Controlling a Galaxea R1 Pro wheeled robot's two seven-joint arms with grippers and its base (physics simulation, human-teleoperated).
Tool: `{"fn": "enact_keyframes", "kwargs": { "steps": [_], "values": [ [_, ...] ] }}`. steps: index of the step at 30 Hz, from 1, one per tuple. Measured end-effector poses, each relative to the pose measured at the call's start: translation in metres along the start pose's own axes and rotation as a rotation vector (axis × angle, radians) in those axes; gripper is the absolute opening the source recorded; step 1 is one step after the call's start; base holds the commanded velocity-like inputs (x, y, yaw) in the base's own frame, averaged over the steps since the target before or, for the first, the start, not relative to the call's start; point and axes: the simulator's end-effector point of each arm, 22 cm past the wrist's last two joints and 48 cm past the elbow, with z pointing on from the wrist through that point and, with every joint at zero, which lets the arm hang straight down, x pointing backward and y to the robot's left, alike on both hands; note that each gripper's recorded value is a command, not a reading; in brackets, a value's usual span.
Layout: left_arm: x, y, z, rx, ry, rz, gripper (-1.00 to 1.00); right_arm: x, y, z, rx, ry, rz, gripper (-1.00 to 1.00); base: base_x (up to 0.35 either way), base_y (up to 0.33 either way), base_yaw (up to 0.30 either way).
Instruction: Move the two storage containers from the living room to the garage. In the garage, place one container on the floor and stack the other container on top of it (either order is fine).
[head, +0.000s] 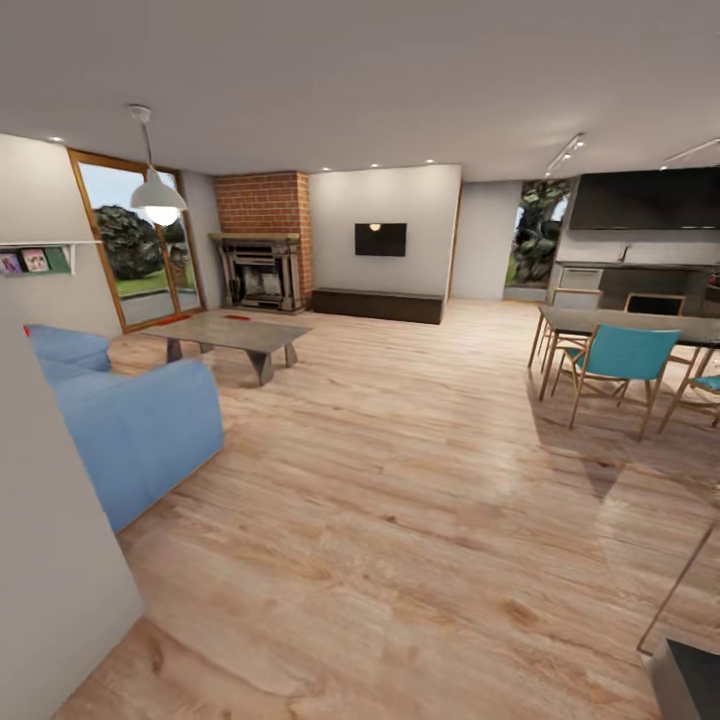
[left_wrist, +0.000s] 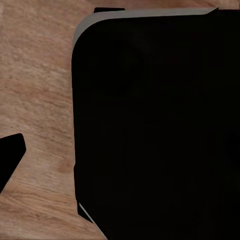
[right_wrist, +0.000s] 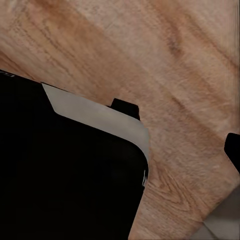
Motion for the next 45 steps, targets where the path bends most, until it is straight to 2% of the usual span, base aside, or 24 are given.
{"fn": "enact_keyframes", "kwargs": {
  "steps": [18,45],
  "values": [
    [0.0000,0.0000,0.0000,0.000,0.000,0.000,1.00,0.0000,-0.0001,0.0000,0.000,0.000,0.000,1.00,0.322,0.000,-0.115],
    [0.0001,0.0000,0.0000,0.000,0.000,0.000,1.00,0.0002,-0.0016,0.0000,0.002,-0.001,-0.007,1.00,0.322,0.000,-0.003]
  ]
}}
